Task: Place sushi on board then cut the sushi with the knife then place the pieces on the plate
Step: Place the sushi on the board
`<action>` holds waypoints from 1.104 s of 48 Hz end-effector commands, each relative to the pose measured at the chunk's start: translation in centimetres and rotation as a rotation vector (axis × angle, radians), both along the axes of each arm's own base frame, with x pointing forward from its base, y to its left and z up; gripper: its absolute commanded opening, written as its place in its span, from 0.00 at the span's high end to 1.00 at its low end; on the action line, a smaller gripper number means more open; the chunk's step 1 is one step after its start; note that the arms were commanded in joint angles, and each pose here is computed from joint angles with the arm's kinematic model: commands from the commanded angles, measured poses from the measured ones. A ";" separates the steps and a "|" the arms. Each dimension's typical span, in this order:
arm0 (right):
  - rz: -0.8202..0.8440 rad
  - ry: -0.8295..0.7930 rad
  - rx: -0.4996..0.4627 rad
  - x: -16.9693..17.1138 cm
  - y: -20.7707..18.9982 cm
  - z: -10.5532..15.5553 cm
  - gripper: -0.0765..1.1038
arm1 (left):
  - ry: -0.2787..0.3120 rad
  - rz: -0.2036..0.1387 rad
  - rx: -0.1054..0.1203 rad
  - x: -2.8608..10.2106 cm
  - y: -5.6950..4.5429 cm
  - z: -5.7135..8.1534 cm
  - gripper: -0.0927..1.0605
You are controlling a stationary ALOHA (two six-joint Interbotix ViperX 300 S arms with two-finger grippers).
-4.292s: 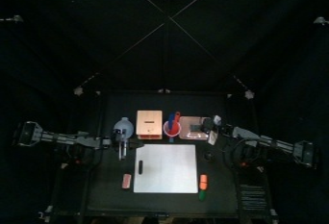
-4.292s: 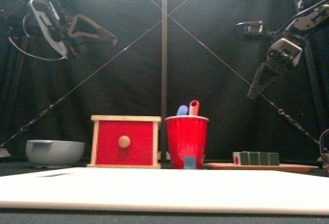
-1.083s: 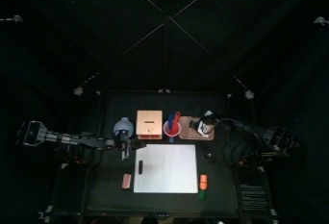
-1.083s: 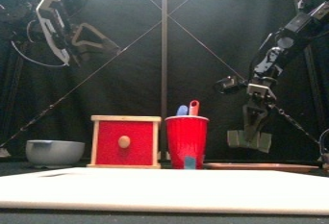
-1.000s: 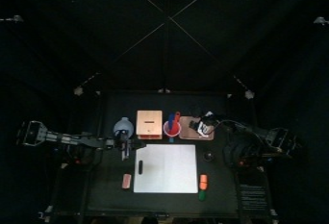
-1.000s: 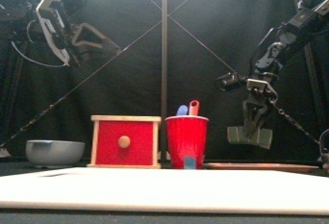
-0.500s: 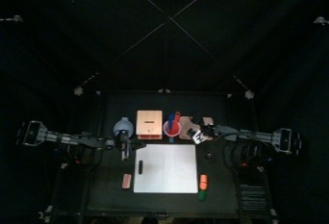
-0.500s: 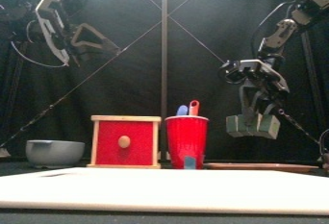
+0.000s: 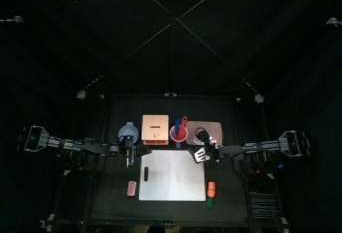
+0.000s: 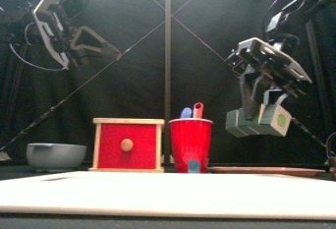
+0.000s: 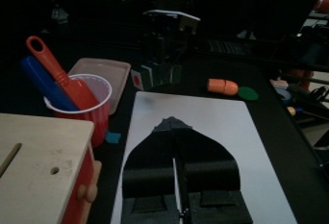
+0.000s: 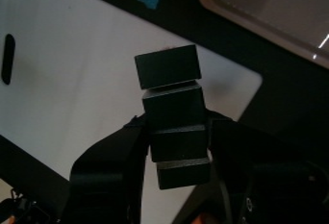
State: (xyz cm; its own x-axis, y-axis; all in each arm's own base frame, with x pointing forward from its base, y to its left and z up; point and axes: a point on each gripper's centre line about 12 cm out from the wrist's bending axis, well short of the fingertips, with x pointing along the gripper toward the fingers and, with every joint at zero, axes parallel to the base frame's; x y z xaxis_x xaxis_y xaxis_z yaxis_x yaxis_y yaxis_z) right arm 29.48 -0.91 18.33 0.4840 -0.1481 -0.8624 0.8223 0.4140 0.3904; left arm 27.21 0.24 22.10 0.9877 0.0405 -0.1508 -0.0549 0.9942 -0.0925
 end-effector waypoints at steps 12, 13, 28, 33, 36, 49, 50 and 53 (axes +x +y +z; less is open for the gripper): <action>-0.141 -0.026 -0.011 3.9 3.9 1.0 0.41 | -0.009 -0.003 0.006 0.2 -0.1 0.3 0.95; -0.155 -0.024 -0.010 4.1 4.1 1.0 0.41 | -0.011 -0.003 0.006 0.1 -0.1 0.3 0.95; -0.318 0.017 -0.013 8.9 7.1 0.5 0.41 | -0.012 -0.004 0.008 0.1 -0.1 0.4 0.95; -0.362 0.050 -0.019 10.4 7.7 -0.1 0.41 | -0.009 -0.005 0.011 0.1 -0.1 0.3 0.95; -0.392 0.081 -0.028 11.1 8.1 -0.5 0.41 | -0.009 -0.006 0.013 0.0 -0.1 0.3 0.95; -0.461 0.179 -0.018 13.1 9.7 -1.7 0.41 | -0.015 -0.023 0.036 -0.1 -0.2 0.4 0.95; -0.463 0.187 -0.016 13.2 9.8 -1.9 0.41 | -0.017 -0.024 0.037 -0.1 -0.2 0.4 0.95; -0.469 0.202 -0.004 13.4 10.1 -2.4 0.40 | -0.016 -0.026 0.038 -0.1 -0.3 0.4 0.95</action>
